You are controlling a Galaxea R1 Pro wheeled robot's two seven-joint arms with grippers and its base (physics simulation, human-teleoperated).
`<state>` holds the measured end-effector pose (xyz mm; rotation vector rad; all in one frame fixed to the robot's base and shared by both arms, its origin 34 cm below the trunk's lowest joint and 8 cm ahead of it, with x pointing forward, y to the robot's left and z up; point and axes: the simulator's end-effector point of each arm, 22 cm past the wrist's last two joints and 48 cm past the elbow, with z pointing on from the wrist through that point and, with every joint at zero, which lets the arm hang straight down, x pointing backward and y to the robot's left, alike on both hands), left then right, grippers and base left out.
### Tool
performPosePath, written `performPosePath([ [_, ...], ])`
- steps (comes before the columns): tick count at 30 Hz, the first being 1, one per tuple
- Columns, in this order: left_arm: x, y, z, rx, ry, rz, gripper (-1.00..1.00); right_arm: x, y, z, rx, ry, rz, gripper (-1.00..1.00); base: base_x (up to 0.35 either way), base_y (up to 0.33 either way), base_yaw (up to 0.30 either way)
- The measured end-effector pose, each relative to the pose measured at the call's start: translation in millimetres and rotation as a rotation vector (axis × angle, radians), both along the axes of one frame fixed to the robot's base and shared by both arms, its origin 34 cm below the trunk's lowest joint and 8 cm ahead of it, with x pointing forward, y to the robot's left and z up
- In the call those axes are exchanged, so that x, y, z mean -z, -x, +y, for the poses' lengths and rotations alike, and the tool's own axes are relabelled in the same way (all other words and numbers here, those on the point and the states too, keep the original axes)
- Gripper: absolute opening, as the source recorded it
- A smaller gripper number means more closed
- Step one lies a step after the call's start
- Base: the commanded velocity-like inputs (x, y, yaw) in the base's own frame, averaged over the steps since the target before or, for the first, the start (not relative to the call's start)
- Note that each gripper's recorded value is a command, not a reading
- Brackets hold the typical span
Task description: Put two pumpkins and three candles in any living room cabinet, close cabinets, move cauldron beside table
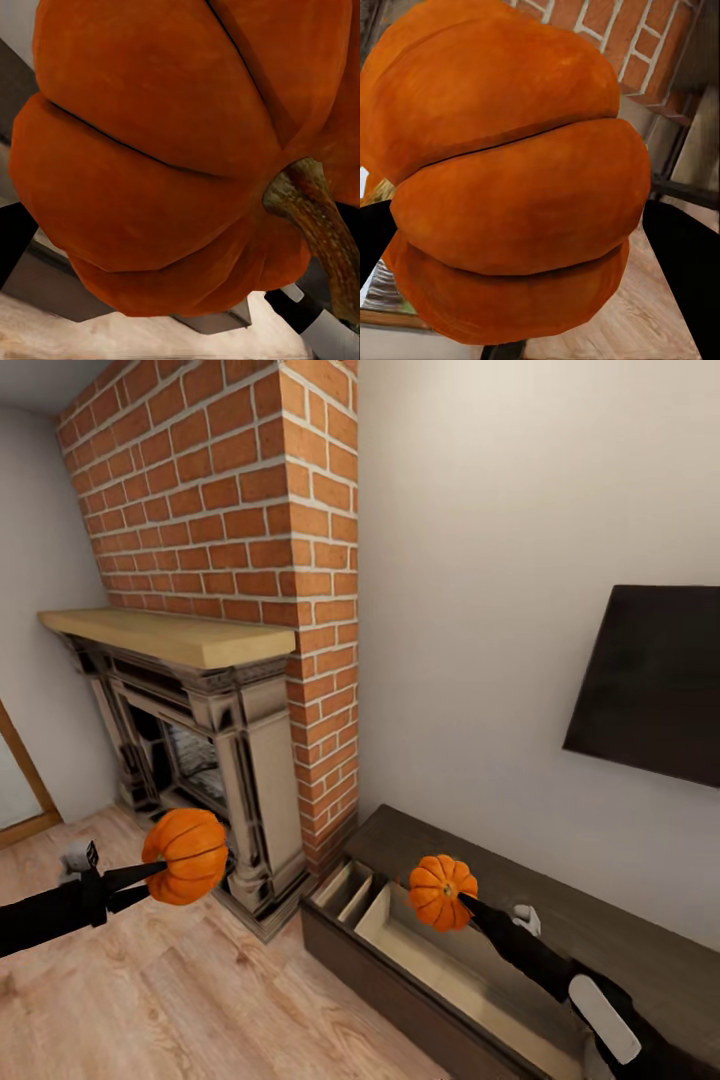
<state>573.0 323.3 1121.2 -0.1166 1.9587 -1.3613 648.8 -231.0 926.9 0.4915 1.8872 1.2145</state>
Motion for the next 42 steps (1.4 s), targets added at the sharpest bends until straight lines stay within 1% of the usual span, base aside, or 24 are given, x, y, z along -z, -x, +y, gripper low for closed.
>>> performPosePath([
  [1,0,0,-1,0.001,-0.001,0.001,-1.0,4,5,-6,0.003,0.014,0.007,-1.0,0.0,0.0,-0.231],
  [3,0,3,-4,0.009,-0.005,0.006,-1.0,9,16,-18,0.008,0.023,0.017,-1.0,0.0,0.0,-0.214],
  [4,1,4,-6,0.015,-0.005,0.01,-1.0,10,21,-21,0.003,0.022,0.017,-1.0,0.0,0.0,-0.206],
  [8,-2,8,-11,0.028,0.0,0.014,-1.0,6,33,-24,-0.011,0.005,0.004,-1.0,0.0,0.0,-0.214],
  [13,-4,12,-16,0.041,-0.003,0.021,-1.0,13,42,-28,-0.006,0.002,0.029,-1.0,0.0,0.0,-0.199],
  [22,-6,20,-24,0.063,-0.01,0.03,-1.0,7,47,-29,-0.005,-0.001,0.031,-1.0,0.0,0.0,-0.204],
  [33,-11,24,-26,0.069,-0.016,0.033,-1.0,1,51,-28,-0.007,0.002,0.031,-1.0,0.0,0.0,-0.209],
  [37,-14,24,-26,0.071,-0.016,0.024,-1.0,1,51,-28,-0.008,0.002,0.031,-1.0,0.0,0.004,-0.256],
  [42,-14,23,-23,0.064,-0.016,0.024,-1.0,1,51,-28,-0.007,0.001,0.031,-1.0,0.0,0.198,-0.258],
])
